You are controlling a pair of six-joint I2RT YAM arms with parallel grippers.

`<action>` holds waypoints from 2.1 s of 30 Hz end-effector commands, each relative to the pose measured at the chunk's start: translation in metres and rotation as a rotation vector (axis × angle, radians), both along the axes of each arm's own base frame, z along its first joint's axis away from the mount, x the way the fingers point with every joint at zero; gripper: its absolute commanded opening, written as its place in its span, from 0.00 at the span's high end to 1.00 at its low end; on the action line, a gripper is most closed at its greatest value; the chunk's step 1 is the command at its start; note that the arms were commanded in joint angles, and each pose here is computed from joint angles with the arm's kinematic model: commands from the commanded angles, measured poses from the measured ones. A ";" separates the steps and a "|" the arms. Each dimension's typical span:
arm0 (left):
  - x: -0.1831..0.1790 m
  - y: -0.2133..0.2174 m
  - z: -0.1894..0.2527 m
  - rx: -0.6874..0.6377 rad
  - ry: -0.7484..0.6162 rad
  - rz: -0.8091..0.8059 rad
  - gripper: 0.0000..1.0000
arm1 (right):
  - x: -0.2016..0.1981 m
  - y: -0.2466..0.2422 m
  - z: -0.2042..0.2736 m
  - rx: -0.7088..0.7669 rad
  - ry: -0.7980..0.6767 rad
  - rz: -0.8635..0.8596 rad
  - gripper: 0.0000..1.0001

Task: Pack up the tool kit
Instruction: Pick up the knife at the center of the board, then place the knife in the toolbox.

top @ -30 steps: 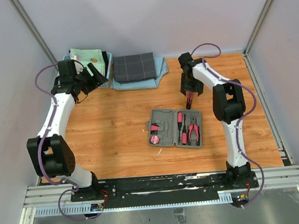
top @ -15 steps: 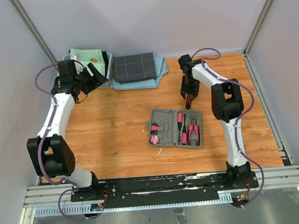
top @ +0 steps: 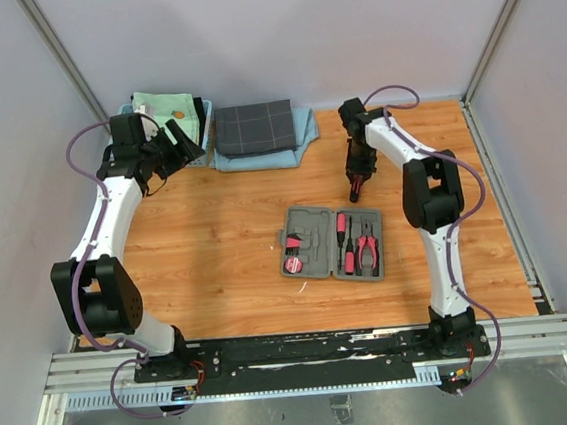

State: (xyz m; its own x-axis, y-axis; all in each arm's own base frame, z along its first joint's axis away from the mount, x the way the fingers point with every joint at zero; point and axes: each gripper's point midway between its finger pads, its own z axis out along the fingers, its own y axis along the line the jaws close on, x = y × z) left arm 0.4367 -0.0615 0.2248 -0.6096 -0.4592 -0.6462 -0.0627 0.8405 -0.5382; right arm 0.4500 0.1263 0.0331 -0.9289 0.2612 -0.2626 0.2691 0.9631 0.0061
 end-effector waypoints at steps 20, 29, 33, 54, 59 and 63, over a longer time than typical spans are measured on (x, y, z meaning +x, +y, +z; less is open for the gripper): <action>-0.003 0.000 0.002 -0.008 -0.001 -0.007 0.27 | -0.141 0.116 0.049 -0.071 -0.090 0.195 0.89; -0.008 -0.001 0.004 -0.011 -0.006 -0.006 0.27 | -0.170 0.120 0.019 -0.097 -0.032 0.172 0.90; -0.010 0.000 0.006 -0.010 -0.010 -0.003 0.27 | -0.182 0.116 0.007 -0.103 0.001 0.150 0.90; -0.007 -0.001 0.002 -0.015 -0.001 -0.002 0.27 | -0.203 0.118 0.007 -0.081 0.027 0.159 0.92; -0.006 -0.001 0.000 -0.018 0.001 -0.002 0.27 | -0.206 0.120 0.009 -0.083 0.028 0.169 0.92; -0.005 -0.001 -0.001 -0.021 0.003 0.000 0.27 | -0.208 0.118 0.006 -0.096 0.037 0.167 0.91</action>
